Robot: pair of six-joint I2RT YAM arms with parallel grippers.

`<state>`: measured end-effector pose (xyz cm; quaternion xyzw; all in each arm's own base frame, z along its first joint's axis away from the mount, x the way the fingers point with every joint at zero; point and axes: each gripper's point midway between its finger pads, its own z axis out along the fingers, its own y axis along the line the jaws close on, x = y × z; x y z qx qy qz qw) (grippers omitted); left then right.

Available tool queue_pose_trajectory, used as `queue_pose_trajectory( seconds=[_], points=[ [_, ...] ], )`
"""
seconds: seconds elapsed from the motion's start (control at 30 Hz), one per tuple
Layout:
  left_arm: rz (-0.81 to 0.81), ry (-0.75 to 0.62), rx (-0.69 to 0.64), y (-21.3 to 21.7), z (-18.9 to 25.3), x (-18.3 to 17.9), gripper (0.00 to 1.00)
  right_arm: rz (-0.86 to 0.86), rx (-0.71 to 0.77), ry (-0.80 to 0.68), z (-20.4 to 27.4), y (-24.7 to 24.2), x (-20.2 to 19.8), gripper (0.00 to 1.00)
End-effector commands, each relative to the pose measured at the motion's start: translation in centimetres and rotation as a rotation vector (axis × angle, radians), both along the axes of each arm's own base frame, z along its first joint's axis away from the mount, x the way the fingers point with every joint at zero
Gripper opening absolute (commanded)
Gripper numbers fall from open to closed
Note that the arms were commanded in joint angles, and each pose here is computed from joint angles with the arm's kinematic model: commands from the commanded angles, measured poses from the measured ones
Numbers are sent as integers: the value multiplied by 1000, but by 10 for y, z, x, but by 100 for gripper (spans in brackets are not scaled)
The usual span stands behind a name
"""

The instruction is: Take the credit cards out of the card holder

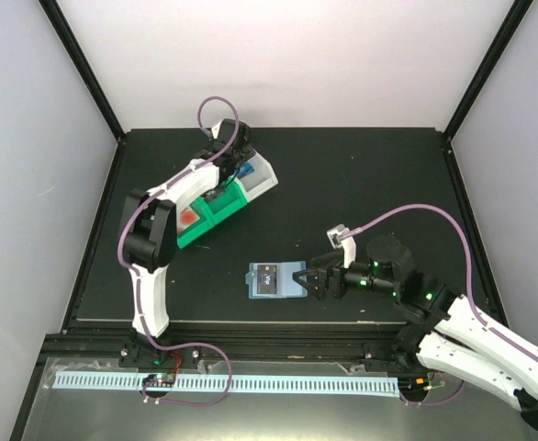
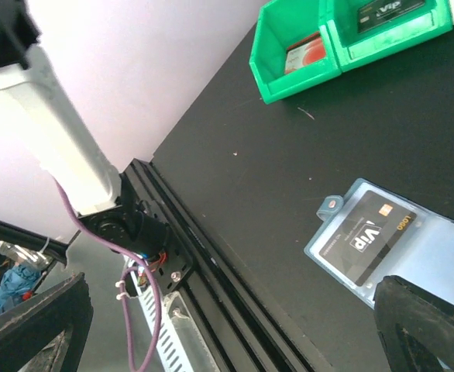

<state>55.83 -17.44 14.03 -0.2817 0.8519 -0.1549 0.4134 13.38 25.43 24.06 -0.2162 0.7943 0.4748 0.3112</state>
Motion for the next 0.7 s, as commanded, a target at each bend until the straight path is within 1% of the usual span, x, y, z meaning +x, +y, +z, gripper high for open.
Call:
queue_pose_trajectory(
  seconds=[0.0,0.13,0.2,0.3,0.47,0.57,0.67],
  points=[
    [-178,-139,-25,-18,84,-16,39,-76,-37,-2,-3,-11,9,100],
    [-293,-164,4,-21,108,-43,52,-115,-74,21,-13,-16,12,100],
    [-347,-177,6,-21,123,-62,60,-119,-86,30,-17,-16,13,100],
    [-416,-153,17,-20,128,-91,78,-121,-97,26,-21,-17,14,100],
    [-579,-109,35,-21,126,-146,98,-145,-90,37,-27,-18,17,99],
    [-677,-85,28,-22,116,-181,99,-154,-73,51,-30,-16,18,94],
    [-738,-50,-18,-22,100,-212,99,-160,-49,68,-35,-13,20,85]
  ],
)
